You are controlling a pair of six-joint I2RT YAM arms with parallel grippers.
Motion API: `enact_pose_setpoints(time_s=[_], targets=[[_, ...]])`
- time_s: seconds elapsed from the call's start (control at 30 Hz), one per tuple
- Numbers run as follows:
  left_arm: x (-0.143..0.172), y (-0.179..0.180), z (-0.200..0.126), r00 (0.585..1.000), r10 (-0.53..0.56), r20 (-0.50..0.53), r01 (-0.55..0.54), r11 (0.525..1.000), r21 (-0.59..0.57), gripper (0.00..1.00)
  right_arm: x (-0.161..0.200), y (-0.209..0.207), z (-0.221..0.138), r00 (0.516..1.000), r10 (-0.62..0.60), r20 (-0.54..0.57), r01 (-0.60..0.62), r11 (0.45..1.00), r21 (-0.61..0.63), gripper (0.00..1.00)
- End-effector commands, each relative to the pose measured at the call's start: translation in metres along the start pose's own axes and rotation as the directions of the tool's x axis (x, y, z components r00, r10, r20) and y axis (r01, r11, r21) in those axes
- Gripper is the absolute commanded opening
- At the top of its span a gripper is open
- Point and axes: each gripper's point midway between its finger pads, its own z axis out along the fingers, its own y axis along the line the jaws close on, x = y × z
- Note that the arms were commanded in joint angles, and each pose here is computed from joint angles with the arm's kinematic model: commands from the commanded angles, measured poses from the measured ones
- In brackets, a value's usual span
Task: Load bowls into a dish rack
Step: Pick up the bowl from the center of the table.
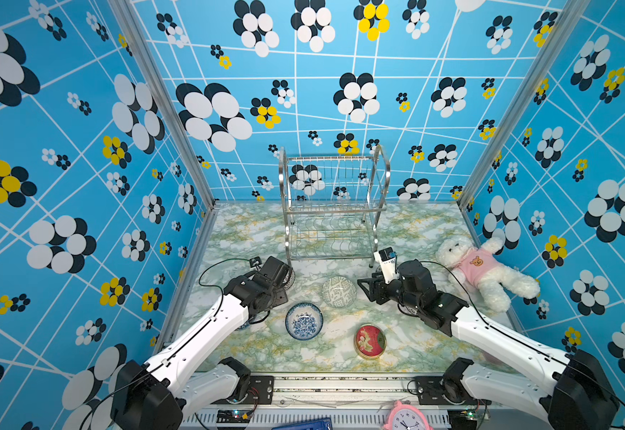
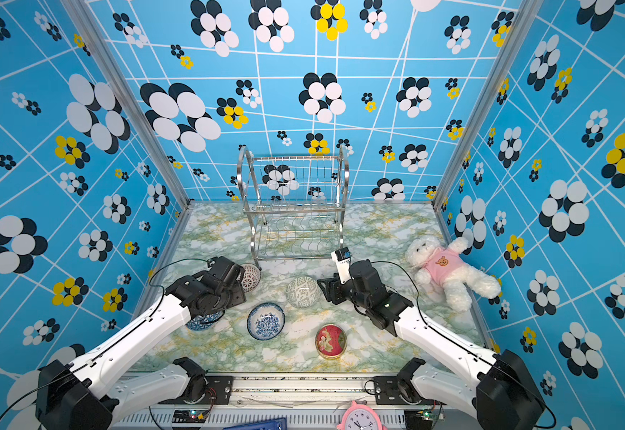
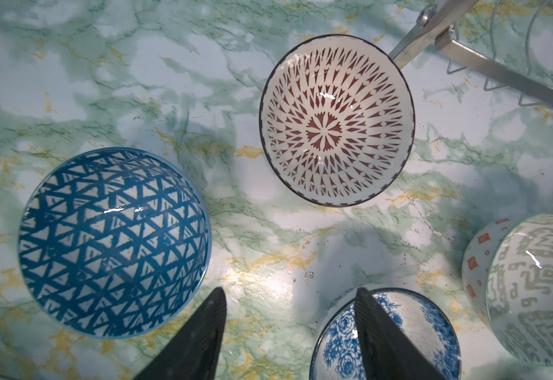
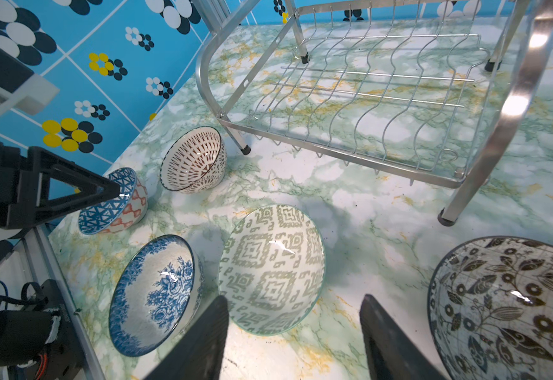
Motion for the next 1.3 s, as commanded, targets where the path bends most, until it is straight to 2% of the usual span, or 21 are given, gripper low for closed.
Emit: enact_pose_setpoints(time_s=[0.0,0.17,0.27,0.37,0.57,0.73,1.03,1.27], targets=[[-0.005,0.003,-0.008,1.000,0.012,0.004,-0.012,0.999,-0.037,0.65,-0.004,0.013,0.005,0.998,-0.058,0.001,0.058,0.998,-0.030,0.67],[-0.005,0.001,-0.010,0.996,0.086,-0.026,-0.087,0.996,-0.031,0.69,0.007,0.037,0.015,0.981,-0.189,-0.048,0.185,0.980,-0.076,0.67],[-0.002,-0.004,-0.011,0.991,0.122,-0.060,-0.121,0.992,0.024,0.69,0.017,0.051,0.022,0.958,-0.269,-0.097,0.260,0.960,-0.103,0.67],[-0.002,-0.011,-0.011,0.988,0.120,-0.092,-0.109,0.986,0.123,0.69,0.027,0.062,0.028,0.928,-0.344,-0.141,0.331,0.937,-0.109,0.67],[-0.014,-0.024,-0.018,0.990,0.090,-0.109,-0.051,0.948,0.314,0.71,0.046,0.068,0.035,0.841,-0.485,-0.241,0.481,0.873,-0.080,0.64],[-0.023,-0.028,-0.021,0.990,0.113,-0.089,-0.071,0.922,0.380,0.76,0.056,0.071,0.038,0.754,-0.572,-0.324,0.578,0.812,-0.088,0.59],[-0.035,-0.034,-0.020,0.982,0.179,-0.066,-0.138,0.906,0.400,0.79,0.069,0.079,0.047,0.638,-0.655,-0.405,0.660,0.736,-0.149,0.57],[-0.051,-0.038,-0.027,0.983,0.180,-0.025,-0.154,0.901,0.405,0.81,0.077,0.093,0.057,0.603,-0.673,-0.428,0.658,0.723,-0.210,0.54]])
